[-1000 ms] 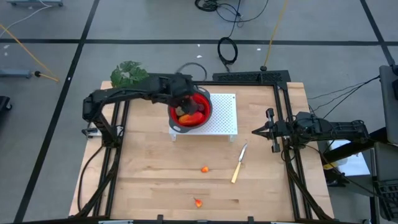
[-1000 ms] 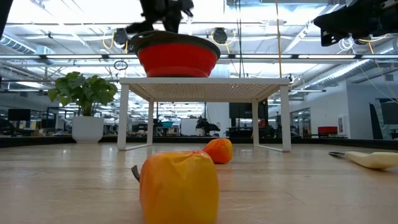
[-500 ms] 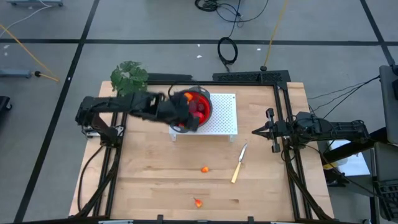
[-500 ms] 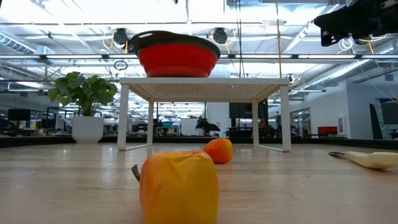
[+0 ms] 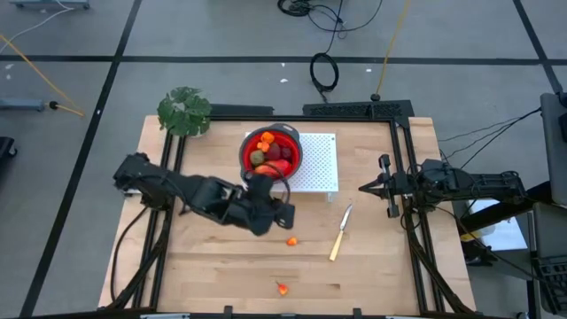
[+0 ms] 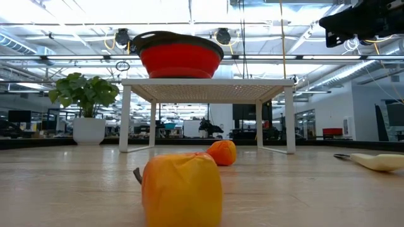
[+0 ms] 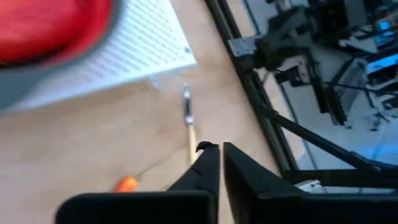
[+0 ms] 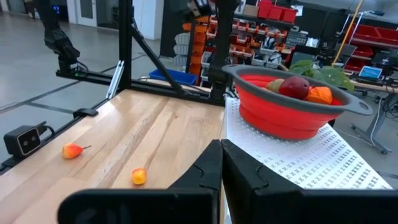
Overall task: Pick & Place Fruit
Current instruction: Put the orange peach into the orange strainer bowl on the shelf
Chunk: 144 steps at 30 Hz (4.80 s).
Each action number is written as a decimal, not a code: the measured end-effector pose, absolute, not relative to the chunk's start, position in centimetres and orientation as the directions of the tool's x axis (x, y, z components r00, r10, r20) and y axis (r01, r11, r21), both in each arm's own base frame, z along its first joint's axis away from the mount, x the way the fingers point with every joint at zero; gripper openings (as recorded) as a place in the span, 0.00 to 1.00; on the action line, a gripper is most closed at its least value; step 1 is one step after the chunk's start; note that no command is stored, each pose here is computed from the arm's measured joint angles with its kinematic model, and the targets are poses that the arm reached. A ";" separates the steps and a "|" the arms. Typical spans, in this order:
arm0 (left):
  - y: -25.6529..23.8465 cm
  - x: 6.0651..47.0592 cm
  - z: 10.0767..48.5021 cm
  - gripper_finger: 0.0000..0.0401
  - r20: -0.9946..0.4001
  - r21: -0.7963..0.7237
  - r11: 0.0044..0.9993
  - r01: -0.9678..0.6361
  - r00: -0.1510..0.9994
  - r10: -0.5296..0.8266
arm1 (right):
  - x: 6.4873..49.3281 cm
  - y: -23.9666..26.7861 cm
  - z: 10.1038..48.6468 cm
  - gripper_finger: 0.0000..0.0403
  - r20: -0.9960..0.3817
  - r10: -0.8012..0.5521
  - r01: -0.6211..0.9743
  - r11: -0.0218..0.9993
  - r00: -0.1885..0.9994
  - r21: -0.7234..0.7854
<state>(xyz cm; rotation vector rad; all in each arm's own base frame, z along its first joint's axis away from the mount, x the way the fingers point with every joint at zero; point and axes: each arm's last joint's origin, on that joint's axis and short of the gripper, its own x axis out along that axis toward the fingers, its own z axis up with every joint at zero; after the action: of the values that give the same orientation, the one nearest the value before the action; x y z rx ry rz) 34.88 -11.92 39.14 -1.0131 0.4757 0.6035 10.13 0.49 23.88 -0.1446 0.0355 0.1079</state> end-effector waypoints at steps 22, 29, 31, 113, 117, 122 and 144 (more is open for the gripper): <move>-17.7 44.1 27.4 0.00 -0.628 -0.512 0.668 -0.541 0.766 0.138 | 10.1 0.5 23.8 0.00 -0.054 0.105 -0.112 0.984 0.993 -0.139; -19.2 44.3 24.5 0.00 -0.696 -0.333 0.826 -0.454 0.709 0.109 | 10.1 0.5 23.8 0.00 -0.054 0.105 -0.112 0.984 0.993 -0.141; -19.6 44.4 23.5 0.00 -0.724 -0.304 0.857 -0.416 0.685 0.076 | 10.1 0.5 23.8 0.00 -0.055 0.106 -0.113 0.984 0.993 -0.141; -16.8 44.1 14.1 0.54 -0.941 0.106 0.941 -0.320 0.274 0.199 | 10.1 0.5 23.5 0.00 -0.083 0.105 -0.116 0.984 0.991 -0.135; -16.8 44.1 14.1 0.53 -0.941 0.105 0.942 -0.319 0.274 0.197 | 10.1 0.5 23.5 0.00 -0.083 0.105 -0.116 0.984 0.991 -0.135; -16.8 44.1 14.1 0.40 -0.943 0.094 0.942 -0.321 0.275 0.188 | 10.1 0.5 23.5 0.00 -0.083 0.106 -0.116 0.984 0.991 -0.135; -16.9 42.9 25.3 0.23 -0.807 -0.201 0.877 -0.436 0.581 0.104 | 10.1 0.5 23.5 0.00 -0.083 0.108 -0.119 0.984 0.991 -0.131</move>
<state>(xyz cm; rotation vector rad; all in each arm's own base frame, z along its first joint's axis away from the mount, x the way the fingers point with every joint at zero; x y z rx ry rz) 42.86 -16.94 25.32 -0.4037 0.9012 0.3255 10.10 0.50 23.49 -0.1357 0.0758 0.1141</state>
